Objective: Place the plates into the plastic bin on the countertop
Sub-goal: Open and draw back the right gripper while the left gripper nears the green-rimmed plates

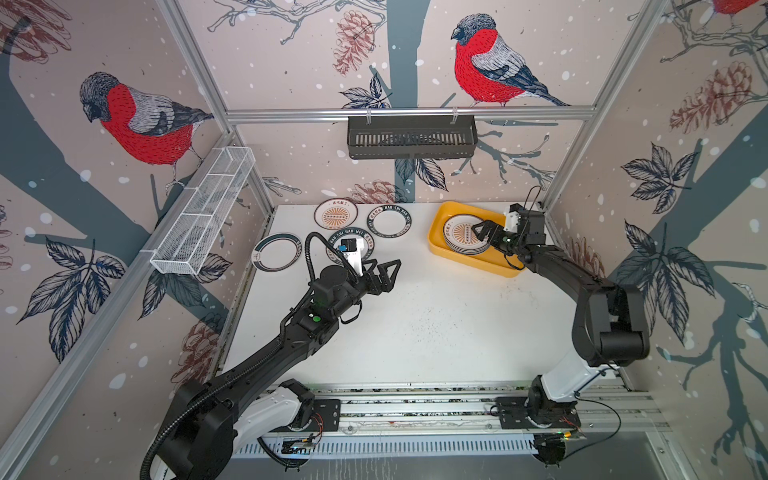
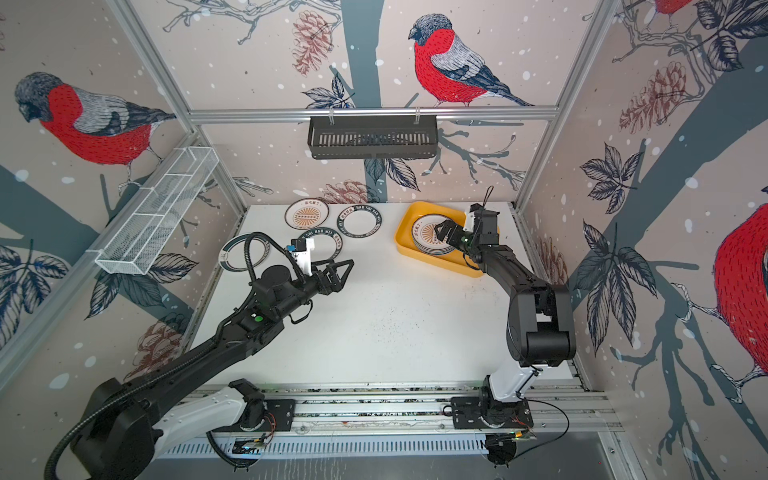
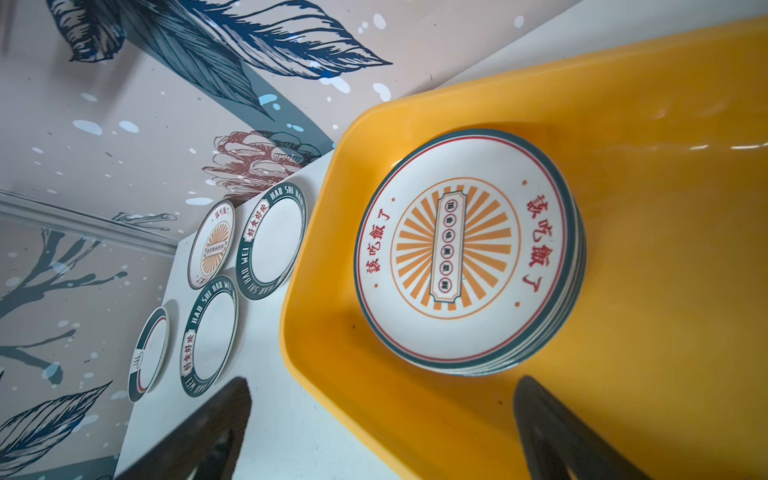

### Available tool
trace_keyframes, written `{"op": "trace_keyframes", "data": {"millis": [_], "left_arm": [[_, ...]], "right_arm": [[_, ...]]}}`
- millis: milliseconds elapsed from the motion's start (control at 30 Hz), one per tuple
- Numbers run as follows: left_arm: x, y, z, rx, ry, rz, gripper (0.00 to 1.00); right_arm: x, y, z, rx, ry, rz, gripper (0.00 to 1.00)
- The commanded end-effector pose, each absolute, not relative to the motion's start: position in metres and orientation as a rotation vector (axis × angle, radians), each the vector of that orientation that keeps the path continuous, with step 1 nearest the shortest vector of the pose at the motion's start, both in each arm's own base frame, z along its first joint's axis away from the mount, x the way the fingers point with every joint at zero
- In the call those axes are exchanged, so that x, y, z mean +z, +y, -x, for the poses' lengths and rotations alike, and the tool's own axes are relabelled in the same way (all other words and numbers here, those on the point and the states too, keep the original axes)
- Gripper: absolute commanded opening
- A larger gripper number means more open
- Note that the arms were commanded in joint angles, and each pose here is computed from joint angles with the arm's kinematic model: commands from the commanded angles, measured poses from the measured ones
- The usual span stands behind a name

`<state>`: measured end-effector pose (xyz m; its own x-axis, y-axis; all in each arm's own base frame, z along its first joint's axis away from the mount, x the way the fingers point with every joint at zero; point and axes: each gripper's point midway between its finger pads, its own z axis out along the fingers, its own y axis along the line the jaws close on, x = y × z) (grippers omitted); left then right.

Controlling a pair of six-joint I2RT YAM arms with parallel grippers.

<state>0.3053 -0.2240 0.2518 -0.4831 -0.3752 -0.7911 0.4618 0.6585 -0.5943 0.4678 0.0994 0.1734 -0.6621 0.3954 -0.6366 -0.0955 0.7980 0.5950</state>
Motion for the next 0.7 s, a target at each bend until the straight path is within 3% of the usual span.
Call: {"op": "trace_keyframes", "data": {"millis": [0,667], "left_arm": [[0.247,-0.213,-0.31,-0.958,1.837,0.008,0.96],[0.161,-0.114,-0.338,-0.813,2.004,0.518,0.96]], "right_arm": [[0.192,0.11,-0.461,0.792,2.11,-0.155,0.99],[0.236,0.175,-0.399,0.943,1.984,0.124,0.99]]}}
